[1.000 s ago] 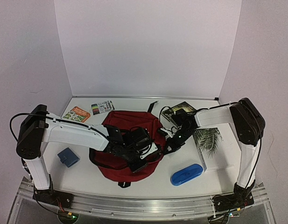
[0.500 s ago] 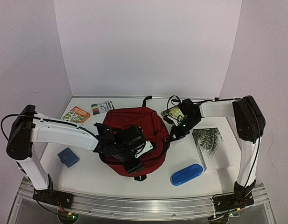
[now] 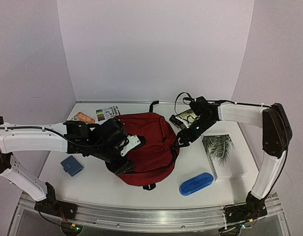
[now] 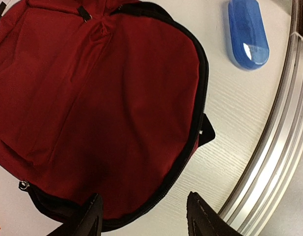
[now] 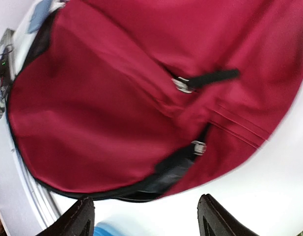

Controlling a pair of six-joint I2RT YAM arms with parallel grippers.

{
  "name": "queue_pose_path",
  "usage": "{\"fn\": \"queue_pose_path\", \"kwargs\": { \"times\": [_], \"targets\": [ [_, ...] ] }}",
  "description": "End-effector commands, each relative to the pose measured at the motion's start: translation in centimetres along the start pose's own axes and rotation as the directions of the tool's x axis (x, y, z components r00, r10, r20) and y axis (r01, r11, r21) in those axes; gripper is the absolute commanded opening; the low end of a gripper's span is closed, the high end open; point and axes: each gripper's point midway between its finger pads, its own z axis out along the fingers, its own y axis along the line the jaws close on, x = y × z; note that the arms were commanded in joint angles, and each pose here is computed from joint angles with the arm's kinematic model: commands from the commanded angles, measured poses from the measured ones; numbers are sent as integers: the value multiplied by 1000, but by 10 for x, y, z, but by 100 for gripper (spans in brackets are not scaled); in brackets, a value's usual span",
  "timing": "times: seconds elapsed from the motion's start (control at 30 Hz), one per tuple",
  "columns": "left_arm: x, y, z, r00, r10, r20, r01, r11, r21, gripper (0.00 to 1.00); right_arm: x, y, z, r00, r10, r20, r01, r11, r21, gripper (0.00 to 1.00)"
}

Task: Pack the student bag
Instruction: Unzip the student bag at the center of the board.

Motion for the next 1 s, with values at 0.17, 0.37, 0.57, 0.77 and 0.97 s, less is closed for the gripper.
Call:
{"fn": "queue_pose_path", "kwargs": {
  "times": [0.17,0.37,0.57,0.77,0.97],
  "targets": [
    [37,7,13,995,6,-104,3,997,78,51,2,62,0,992,-122,-16,120,989,-84,77],
    [44,3,25,990,15,-143,3,992,123,45,3,65,4,992,-119,-29,116,989,-96,77],
    [44,-4,31,989,19,-148,7,985,174,42,6,66,6,992,-117,-40,112,988,-107,77],
    [41,-1,34,989,14,-146,13,983,181,22,6,67,7,992,-117,-42,112,987,-113,78],
    [29,4,23,995,-6,-95,24,982,186,1,9,68,7,992,-117,-49,111,987,-117,78]
  ]
}}
